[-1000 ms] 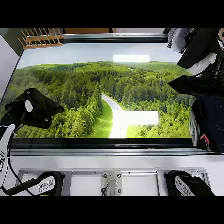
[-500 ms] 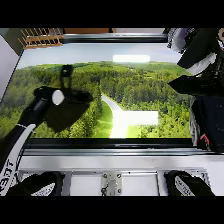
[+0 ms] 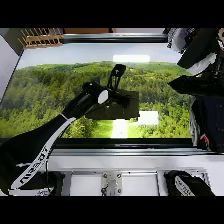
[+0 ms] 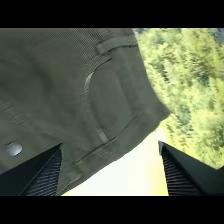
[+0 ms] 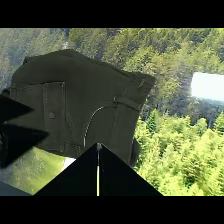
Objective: Fold the clothes and pants, and hang the long-sleeved shirts on hangers.
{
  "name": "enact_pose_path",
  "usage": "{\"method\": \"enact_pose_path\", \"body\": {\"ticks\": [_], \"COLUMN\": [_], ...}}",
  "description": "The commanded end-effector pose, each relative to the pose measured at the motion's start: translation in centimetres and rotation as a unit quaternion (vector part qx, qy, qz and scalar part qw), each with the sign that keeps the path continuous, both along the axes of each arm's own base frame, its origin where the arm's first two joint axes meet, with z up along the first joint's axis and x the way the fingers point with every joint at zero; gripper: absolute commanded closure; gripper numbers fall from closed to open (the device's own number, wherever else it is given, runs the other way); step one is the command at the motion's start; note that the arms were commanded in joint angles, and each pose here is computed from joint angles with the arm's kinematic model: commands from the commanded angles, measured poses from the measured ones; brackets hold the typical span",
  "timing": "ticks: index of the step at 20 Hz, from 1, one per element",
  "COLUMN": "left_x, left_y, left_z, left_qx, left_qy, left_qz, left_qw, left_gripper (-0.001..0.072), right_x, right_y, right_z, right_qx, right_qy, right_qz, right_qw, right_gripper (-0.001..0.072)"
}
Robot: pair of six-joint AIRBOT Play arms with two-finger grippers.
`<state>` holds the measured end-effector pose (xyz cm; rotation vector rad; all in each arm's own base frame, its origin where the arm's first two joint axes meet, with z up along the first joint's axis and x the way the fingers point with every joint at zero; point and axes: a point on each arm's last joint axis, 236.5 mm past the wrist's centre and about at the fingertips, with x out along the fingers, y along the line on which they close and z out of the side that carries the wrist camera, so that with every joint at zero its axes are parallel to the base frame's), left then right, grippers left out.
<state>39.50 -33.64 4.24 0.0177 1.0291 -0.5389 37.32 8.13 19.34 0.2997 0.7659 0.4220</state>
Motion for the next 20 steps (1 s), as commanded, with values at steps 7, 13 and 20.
{"method": "enact_pose_path", "body": {"ticks": [7,13,20], "left_x": [-2.7,-3.7,-2.2], "left_y": [21.9,22.2,18.0], "left_z": [-8.1,-12.7,-14.9], "left_qx": [-0.038,-0.164,-0.149], "left_qy": [0.183,0.226,0.247], "left_qz": [0.295,0.376,0.338], "left_qw": [0.937,0.884,0.896], "left_gripper": [0.0063,0.0063,0.0063], "right_x": [0.0,0.0,0.0], "right_y": [0.1,0.2,0.8], "right_z": [0.0,0.1,0.5], "right_qx": [0.001,0.004,0.021], "right_qy": [0.001,0.000,-0.002], "right_qz": [0.001,0.001,0.006], "right_qw": [1.000,1.000,1.000], "right_gripper": [0.0662,0.0662,0.0663]}}
